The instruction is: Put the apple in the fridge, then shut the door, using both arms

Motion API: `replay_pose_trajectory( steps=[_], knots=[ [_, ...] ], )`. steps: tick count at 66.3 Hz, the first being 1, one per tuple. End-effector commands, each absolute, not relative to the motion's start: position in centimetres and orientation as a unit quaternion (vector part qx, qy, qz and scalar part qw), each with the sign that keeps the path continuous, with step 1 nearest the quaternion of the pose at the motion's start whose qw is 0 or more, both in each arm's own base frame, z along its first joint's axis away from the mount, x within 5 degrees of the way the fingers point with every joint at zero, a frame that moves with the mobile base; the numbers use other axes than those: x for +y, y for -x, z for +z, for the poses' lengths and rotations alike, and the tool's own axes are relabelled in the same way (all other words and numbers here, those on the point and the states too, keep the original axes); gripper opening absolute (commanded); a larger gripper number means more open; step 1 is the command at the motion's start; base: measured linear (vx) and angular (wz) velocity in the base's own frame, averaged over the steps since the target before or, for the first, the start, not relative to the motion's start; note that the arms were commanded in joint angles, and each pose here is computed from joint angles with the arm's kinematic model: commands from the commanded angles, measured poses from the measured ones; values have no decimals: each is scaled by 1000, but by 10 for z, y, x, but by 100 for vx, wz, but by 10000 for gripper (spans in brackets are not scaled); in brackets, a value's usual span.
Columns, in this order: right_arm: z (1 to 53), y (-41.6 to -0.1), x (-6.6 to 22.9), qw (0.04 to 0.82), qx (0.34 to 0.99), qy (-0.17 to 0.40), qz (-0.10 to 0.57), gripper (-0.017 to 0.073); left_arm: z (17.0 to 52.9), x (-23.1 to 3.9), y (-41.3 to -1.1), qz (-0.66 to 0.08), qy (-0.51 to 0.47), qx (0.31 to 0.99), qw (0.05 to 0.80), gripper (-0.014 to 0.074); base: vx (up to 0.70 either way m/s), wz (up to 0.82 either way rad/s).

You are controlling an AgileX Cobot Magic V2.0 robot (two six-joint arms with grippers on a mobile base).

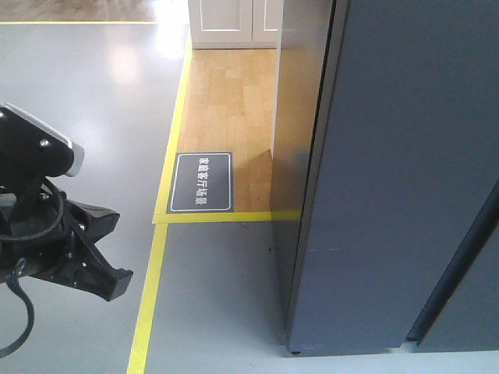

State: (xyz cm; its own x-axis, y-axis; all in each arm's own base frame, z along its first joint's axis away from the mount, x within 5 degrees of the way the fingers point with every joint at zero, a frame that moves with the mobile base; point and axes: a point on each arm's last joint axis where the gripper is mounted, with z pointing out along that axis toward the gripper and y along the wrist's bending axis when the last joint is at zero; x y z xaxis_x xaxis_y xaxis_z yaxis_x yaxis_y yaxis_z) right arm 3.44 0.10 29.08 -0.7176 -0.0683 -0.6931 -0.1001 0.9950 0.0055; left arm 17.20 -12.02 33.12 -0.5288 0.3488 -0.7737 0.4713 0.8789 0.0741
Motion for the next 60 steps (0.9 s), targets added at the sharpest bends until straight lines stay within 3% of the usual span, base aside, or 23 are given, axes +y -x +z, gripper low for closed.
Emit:
replay_pose_trajectory(
  steps=[1, 28, 38, 49, 60],
  knots=[
    [301, -38, 1, 403, 914, 50, 19, -3, 346, -122, -171, -91, -235, 851, 460, -6, 0, 0],
    [301, -38, 1, 403, 914, 50, 19, -3, 353, -108, -178, -137, -206, 835, 492, -6, 0, 0],
    [301, -38, 1, 403, 914, 50, 20, -3, 341, -87, -170, -137, -182, 807, 546, -6, 0, 0],
    [301, -38, 1, 403, 914, 50, 20, -3, 325, -50, -147, -136, -87, 781, 603, -6, 0, 0],
    [301, -38, 1, 403, 914, 50, 20, -3, 300, -21, -113, -94, -28, 762, 641, -6, 0, 0]
  ],
)
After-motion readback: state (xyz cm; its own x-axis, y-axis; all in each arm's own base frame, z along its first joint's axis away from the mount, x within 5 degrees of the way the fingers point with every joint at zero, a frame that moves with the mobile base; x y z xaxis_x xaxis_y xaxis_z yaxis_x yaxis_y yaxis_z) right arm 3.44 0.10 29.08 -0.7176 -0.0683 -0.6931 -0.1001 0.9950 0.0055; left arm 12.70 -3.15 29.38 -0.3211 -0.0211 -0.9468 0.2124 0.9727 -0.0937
